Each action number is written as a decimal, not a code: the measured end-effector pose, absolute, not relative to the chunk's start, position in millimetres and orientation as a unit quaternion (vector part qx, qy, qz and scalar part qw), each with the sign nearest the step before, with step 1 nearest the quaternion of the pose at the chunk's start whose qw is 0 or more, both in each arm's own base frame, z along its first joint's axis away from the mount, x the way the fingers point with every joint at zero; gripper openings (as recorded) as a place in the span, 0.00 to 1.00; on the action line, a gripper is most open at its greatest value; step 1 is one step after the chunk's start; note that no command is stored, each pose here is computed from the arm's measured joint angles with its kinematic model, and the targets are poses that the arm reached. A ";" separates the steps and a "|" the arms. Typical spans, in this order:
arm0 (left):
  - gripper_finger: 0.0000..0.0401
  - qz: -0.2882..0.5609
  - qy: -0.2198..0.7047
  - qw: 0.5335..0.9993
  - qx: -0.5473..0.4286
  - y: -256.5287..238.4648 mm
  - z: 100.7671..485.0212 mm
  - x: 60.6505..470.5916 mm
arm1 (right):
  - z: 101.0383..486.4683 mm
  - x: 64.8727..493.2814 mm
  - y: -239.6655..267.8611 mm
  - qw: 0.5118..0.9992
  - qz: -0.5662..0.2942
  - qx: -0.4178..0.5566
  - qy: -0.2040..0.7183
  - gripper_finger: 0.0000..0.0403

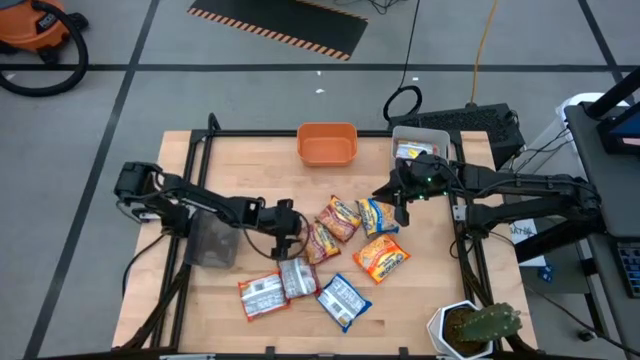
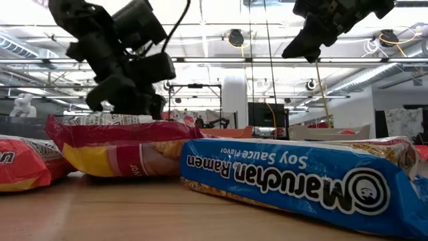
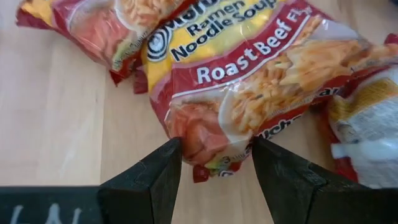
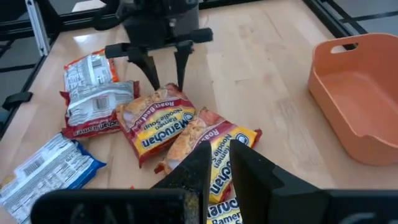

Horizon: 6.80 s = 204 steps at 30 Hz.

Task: Sort Maruchan noodles
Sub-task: Put the middle red noodle pack into the black bin

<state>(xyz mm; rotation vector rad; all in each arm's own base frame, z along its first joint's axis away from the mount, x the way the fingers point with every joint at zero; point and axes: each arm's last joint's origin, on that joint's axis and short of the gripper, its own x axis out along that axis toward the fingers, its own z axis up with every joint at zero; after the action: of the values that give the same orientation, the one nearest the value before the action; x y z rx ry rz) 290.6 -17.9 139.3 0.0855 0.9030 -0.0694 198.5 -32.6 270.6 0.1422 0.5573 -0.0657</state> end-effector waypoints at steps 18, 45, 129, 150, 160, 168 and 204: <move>0.03 -0.029 0.433 0.898 0.069 -1.4 128.5 297.3 | 270.9 198.7 -32.7 0.960 -0.028 0.049 0.273 0.14; 0.00 0.144 0.371 0.910 0.119 -28.4 226.5 227.3 | 270.4 198.2 -35.8 0.957 -0.074 0.021 0.278 0.14; 0.37 0.014 0.701 0.662 0.266 -58.1 264.0 130.4 | 261.9 205.4 -36.9 0.950 -0.079 0.051 0.298 0.14; 0.37 0.066 0.724 0.652 0.214 -28.9 265.2 140.2 | 262.0 205.4 -36.9 0.951 -0.075 0.036 0.299 0.14; 0.37 0.106 0.700 0.688 0.158 -26.6 264.2 148.0 | 262.6 205.8 -37.0 0.952 -0.073 0.029 0.295 0.14; 0.23 0.135 0.705 0.693 0.069 -34.7 240.7 144.9 | 262.6 205.8 -36.9 0.952 -0.073 0.029 0.296 0.14; 0.09 0.236 0.702 0.670 -0.052 -31.2 178.4 166.4 | 262.0 205.4 -36.8 0.951 -0.074 0.035 0.299 0.14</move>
<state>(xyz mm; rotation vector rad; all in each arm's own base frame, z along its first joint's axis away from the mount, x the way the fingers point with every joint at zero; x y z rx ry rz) 166.4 -31.2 178.4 -0.1183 1.5818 0.5323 205.4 -36.8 262.0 0.0707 0.6073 -0.1504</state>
